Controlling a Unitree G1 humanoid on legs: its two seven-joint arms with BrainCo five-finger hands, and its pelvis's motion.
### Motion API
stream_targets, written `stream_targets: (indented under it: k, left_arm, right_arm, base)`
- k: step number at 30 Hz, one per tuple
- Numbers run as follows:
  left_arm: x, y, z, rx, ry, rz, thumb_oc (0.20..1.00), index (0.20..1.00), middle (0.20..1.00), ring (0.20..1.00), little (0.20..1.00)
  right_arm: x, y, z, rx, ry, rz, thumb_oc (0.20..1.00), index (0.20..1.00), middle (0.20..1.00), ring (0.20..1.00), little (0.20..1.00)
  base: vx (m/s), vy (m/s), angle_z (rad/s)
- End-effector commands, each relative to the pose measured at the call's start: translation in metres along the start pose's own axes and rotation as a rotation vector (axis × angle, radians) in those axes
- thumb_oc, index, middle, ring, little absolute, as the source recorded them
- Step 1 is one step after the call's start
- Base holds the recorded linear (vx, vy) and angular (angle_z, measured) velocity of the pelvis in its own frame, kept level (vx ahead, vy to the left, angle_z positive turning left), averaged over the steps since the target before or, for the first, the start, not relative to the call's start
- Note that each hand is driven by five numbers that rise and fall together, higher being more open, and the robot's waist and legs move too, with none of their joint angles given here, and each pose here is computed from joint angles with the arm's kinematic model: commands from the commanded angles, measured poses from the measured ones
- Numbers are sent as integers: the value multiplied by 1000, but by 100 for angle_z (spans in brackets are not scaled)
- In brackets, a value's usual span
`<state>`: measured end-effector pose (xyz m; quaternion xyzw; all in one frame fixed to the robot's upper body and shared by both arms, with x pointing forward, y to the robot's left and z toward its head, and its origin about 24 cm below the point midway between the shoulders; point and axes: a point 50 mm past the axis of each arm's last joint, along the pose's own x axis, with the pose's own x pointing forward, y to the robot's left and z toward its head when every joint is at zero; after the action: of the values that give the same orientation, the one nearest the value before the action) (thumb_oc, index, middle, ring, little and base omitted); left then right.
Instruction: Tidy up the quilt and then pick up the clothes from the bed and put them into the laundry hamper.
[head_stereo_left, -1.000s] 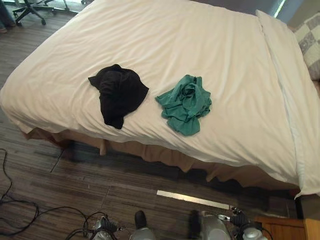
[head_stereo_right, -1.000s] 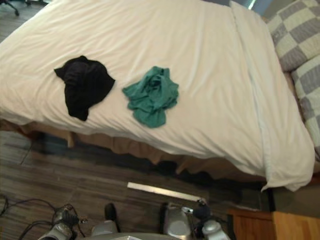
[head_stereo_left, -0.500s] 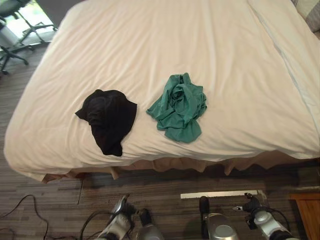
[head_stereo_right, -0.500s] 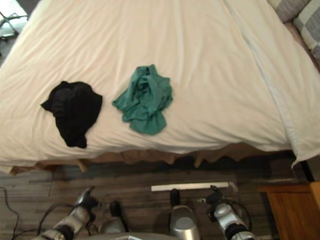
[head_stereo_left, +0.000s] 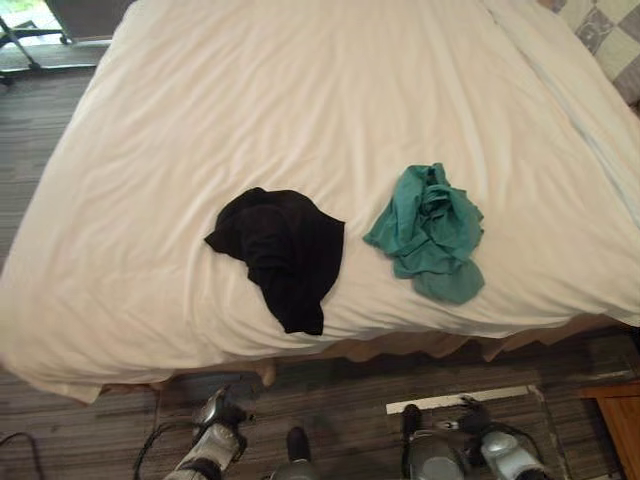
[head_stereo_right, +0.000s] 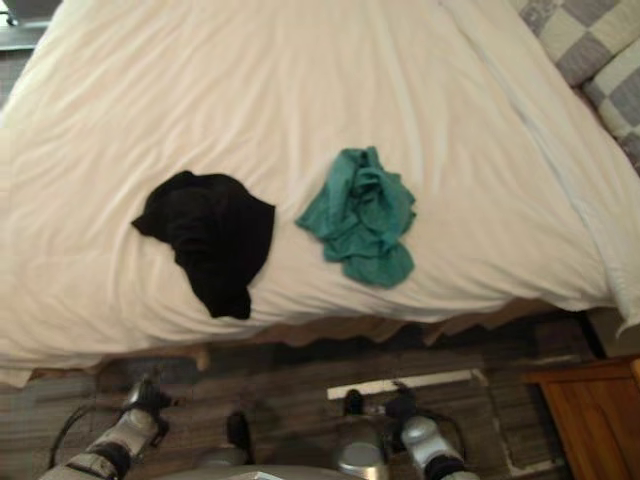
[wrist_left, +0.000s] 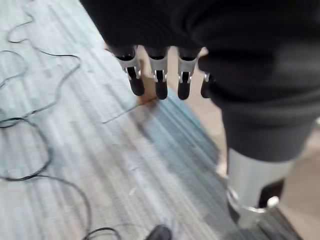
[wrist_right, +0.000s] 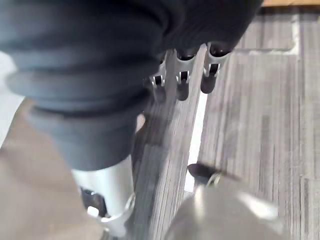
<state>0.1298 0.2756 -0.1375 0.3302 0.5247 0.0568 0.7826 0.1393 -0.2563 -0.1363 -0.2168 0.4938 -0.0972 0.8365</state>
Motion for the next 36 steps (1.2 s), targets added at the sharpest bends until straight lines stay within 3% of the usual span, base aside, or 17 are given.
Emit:
stream_targets:
  k: [1,3,4,6,7,8,9,11,14,19,25,29,30,31,32,36]
  left_arm:
    - [-1,47,-54,-73,205,159,1000,1000,1000,1000,1000]
    - [-5,84,-70,-121,231,282,1000,1000,1000,1000,1000]
    - [-8,129,-61,-142,142,434,1000,1000,1000,1000,1000]
    - [-20,181,-37,-131,-8,616,1000,1000,1000,1000,1000]
    - [-20,181,-37,-131,-7,616,1000,1000,1000,1000,1000]
    - [-56,247,26,-79,-346,854,1000,1000,1000,1000,1000]
    - [-56,247,26,-79,-345,854,1000,1000,1000,1000,1000]
    - [-89,271,71,-12,-581,945,1000,1000,1000,1000,1000]
    - [-115,281,114,54,-767,977,1000,1000,1000,1000,1000]
    - [-138,252,207,221,-1019,884,1000,1000,1000,1000,1000]
    - [-152,222,293,371,-1096,844,1000,1000,1000,1000,1000]
    - [-152,222,311,496,-1024,891,1000,1000,1000,1000,1000]
    - [-142,223,313,603,-924,910,718,718,718,718,718]
    - [-143,223,315,604,-926,913,555,555,555,555,555]
    - [-121,219,307,706,-779,866,200,200,200,200,200]
    - [-91,199,288,694,-676,717,200,200,200,200,200]
  right_arm:
    - [1,-60,-10,65,38,-235,1000,1000,1000,1000,1000]
    - [-6,-99,-7,99,-27,-371,1000,1000,1000,1000,1000]
    - [-19,-138,8,88,-148,-503,1000,1000,1000,1000,1000]
    - [-38,-173,31,-2,-295,-631,1000,1000,1000,1000,1000]
    - [-38,-173,31,-2,-295,-631,1000,1000,1000,1000,1000]
    - [-67,-211,77,-137,-511,-782,1000,1000,1000,1000,1000]
    - [-68,-211,77,-138,-511,-782,1000,1000,1000,1000,1000]
    - [-85,-224,106,-237,-629,-841,1000,1000,1000,1000,1000]
    - [-100,-229,142,-352,-749,-882,1000,1000,1000,1000,1000]
    - [-123,-204,220,-511,-989,-855,1000,1000,1000,1000,1000]
    - [-152,-163,294,-517,-1250,-817,1000,1000,1000,1000,1000]
    - [-164,-153,312,-511,-1326,-815,1000,1000,1000,1000,1000]
    - [-176,-147,319,-513,-1394,-818,1000,1000,1000,1000,1000]
    - [-176,-148,320,-511,-1394,-821,1000,1000,1000,1000,1000]
    - [-187,-146,325,-525,-1445,-830,1000,1000,1000,1000,1000]
    - [-196,-152,336,-642,-1440,-905,1000,1000,1000,1000,1000]
  base:
    - [143,4,40]
    - [157,-16,17]
    - [168,-9,8]
    - [98,-6,22]
    - [44,-13,29]
    - [29,-6,15]
    - [37,-7,13]
    - [0,0,0]
    - [23,-13,-3]
    - [-19,-13,-3]
    - [-198,0,-18]
    - [-90,0,-19]
    - [-49,-3,-18]
    - [-78,-12,-22]
    - [-48,-16,-13]
    - [-27,-33,-6]
